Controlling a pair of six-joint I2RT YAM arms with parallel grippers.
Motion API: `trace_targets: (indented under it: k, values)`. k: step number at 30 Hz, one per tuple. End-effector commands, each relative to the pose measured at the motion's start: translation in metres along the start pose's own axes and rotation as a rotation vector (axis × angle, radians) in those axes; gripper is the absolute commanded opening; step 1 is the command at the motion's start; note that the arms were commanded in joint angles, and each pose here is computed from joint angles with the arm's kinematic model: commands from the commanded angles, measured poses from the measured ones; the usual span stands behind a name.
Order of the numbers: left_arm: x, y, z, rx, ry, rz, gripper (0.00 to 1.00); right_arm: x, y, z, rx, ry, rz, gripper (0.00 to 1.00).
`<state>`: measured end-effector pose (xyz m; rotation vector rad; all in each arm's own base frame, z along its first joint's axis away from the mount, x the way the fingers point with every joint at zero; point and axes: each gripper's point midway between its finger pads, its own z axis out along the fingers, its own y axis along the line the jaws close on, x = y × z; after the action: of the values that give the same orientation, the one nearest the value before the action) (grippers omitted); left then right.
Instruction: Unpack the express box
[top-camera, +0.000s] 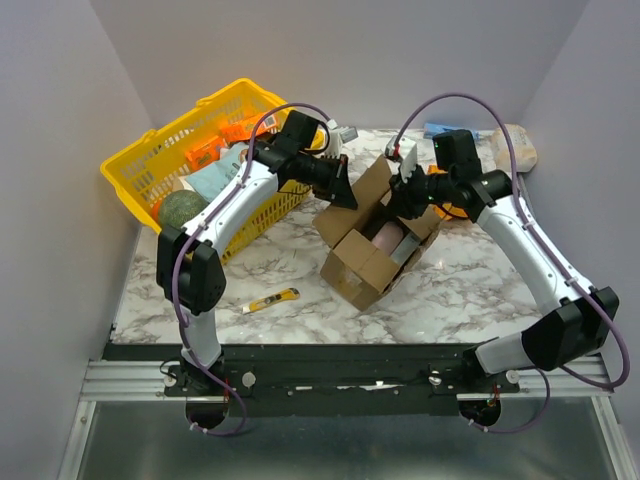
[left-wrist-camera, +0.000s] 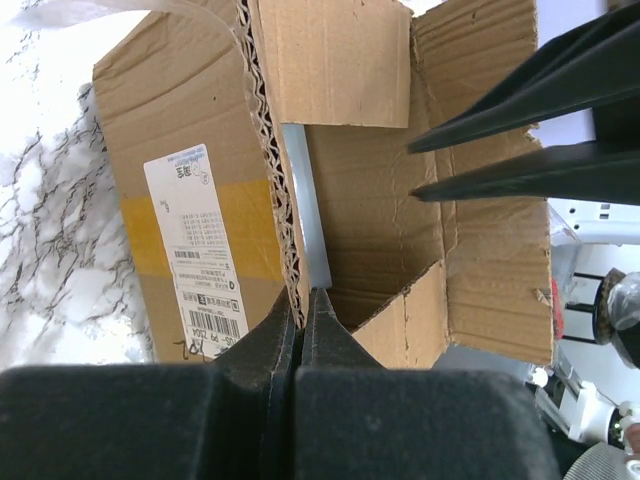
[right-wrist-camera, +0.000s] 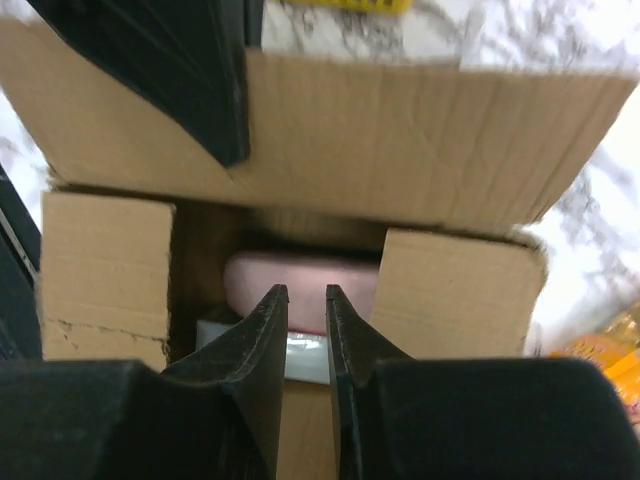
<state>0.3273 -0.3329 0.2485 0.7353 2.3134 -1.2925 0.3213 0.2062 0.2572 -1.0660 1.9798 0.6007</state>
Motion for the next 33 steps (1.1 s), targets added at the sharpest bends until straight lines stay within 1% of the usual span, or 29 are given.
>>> trace_targets:
  k: [1, 6, 8, 10, 14, 18, 20, 24, 26, 27, 30, 31, 33]
  values:
    - [-0.027, -0.030, -0.016, 0.054, -0.118, 0.078, 0.00, 0.041, 0.007, 0.010, -0.037, 0.118, -0.054, 0.27]
    - [-0.032, -0.029, -0.015, 0.066, -0.166, 0.076, 0.00, 0.080, 0.022, 0.027, -0.100, 0.227, -0.104, 0.27]
    - [-0.039, -0.037, -0.015, 0.102, -0.198, 0.085, 0.00, 0.093, 0.025, 0.031, -0.107, 0.262, -0.115, 0.28]
    - [-0.042, -0.037, -0.014, 0.111, -0.218, 0.086, 0.00, 0.098, 0.027, 0.035, -0.111, 0.282, -0.118, 0.27]
    - [-0.044, -0.031, -0.011, 0.092, -0.243, 0.077, 0.00, 0.089, 0.036, 0.033, -0.148, 0.265, -0.103, 0.27]
    - [-0.043, -0.018, -0.006, 0.047, -0.266, 0.035, 0.00, 0.053, 0.058, 0.018, -0.214, 0.173, -0.082, 0.25]
    - [-0.046, -0.014, -0.006, 0.033, -0.284, 0.015, 0.00, 0.048, 0.074, 0.009, -0.248, 0.163, -0.079, 0.25]
    - [-0.051, -0.008, -0.001, 0.028, -0.302, -0.023, 0.00, 0.053, 0.121, 0.003, -0.348, 0.187, -0.128, 0.25]
    - [-0.052, -0.006, 0.000, 0.025, -0.305, -0.035, 0.00, 0.063, 0.134, 0.004, -0.357, 0.221, -0.139, 0.26]
    - [-0.051, -0.004, 0.001, 0.024, -0.303, -0.040, 0.00, 0.065, 0.144, 0.003, -0.364, 0.229, -0.163, 0.27]
    - [-0.050, -0.003, 0.002, 0.028, -0.301, -0.050, 0.00, 0.086, 0.141, 0.011, -0.308, 0.288, -0.186, 0.46]
    - [-0.050, -0.003, 0.003, 0.029, -0.301, -0.052, 0.00, 0.089, 0.139, 0.014, -0.294, 0.294, -0.170, 0.58]
    - [-0.048, -0.004, 0.003, 0.033, -0.301, -0.060, 0.00, 0.097, 0.138, 0.018, -0.276, 0.316, -0.146, 0.65]
